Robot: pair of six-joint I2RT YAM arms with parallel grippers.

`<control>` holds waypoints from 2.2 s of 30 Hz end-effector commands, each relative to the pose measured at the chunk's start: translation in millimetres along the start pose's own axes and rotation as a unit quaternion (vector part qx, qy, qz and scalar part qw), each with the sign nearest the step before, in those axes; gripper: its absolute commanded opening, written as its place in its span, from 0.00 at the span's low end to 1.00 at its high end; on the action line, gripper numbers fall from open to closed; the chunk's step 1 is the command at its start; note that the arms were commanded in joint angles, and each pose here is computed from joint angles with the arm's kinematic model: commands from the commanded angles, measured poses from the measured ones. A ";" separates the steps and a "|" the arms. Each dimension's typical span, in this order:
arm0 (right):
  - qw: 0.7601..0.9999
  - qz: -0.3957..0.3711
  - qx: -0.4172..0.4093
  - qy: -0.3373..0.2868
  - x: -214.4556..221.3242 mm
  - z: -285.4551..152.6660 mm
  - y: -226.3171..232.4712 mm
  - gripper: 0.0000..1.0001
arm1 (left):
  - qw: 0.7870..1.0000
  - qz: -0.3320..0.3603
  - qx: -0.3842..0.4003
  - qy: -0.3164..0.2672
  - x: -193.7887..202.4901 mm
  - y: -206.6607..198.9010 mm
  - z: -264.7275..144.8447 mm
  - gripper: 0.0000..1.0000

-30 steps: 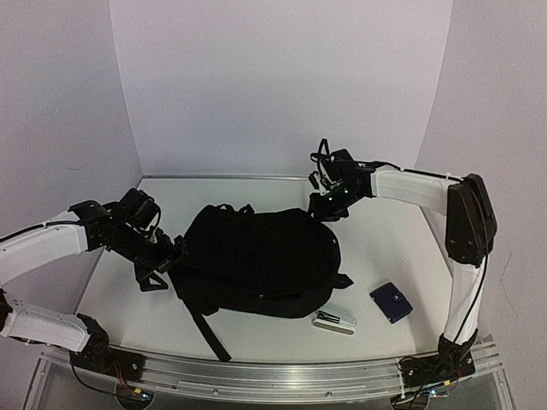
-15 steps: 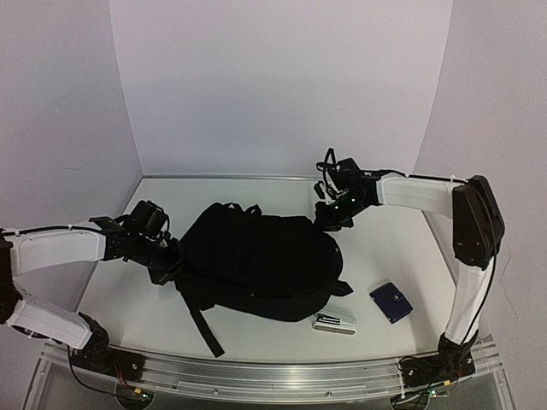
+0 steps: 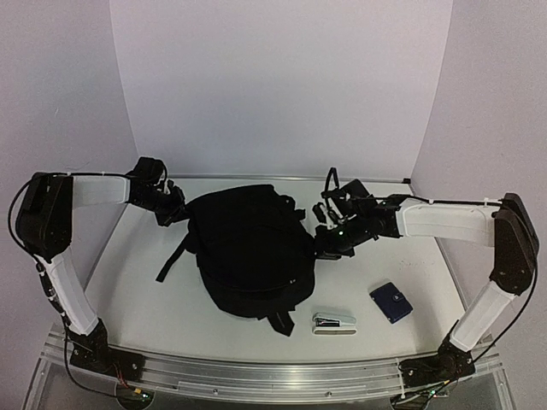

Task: Pack the student bag
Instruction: Adjust the student bag at the center of the board.

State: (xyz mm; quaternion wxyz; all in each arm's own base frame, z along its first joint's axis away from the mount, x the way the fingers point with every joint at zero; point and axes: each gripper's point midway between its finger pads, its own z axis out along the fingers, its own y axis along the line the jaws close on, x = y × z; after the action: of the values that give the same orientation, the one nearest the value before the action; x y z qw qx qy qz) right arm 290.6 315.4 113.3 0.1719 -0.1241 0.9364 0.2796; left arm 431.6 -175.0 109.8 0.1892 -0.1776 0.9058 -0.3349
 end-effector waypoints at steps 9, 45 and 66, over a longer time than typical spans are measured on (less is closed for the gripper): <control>0.993 -0.049 -0.065 -0.083 7.1 -54.9 98.2 0.58 | 0.987 0.139 0.032 -0.079 -54.5 -49.2 -33.8 0.75; 0.953 -0.270 0.073 -0.116 18.3 -7.8 175.4 0.90 | 0.972 0.216 0.085 -0.022 147.4 -87.1 -108.5 0.82; 0.884 -0.464 0.006 -0.050 81.2 29.4 220.4 0.79 | 0.984 0.164 0.068 -0.009 163.2 -80.1 -117.0 0.88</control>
State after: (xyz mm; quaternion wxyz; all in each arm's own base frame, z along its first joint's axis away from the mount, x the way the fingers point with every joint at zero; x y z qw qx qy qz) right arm 148.7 483.4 160.3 0.3073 -0.5108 0.7827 0.1787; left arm 251.5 -251.1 190.1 0.2379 0.0028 0.9038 -0.3557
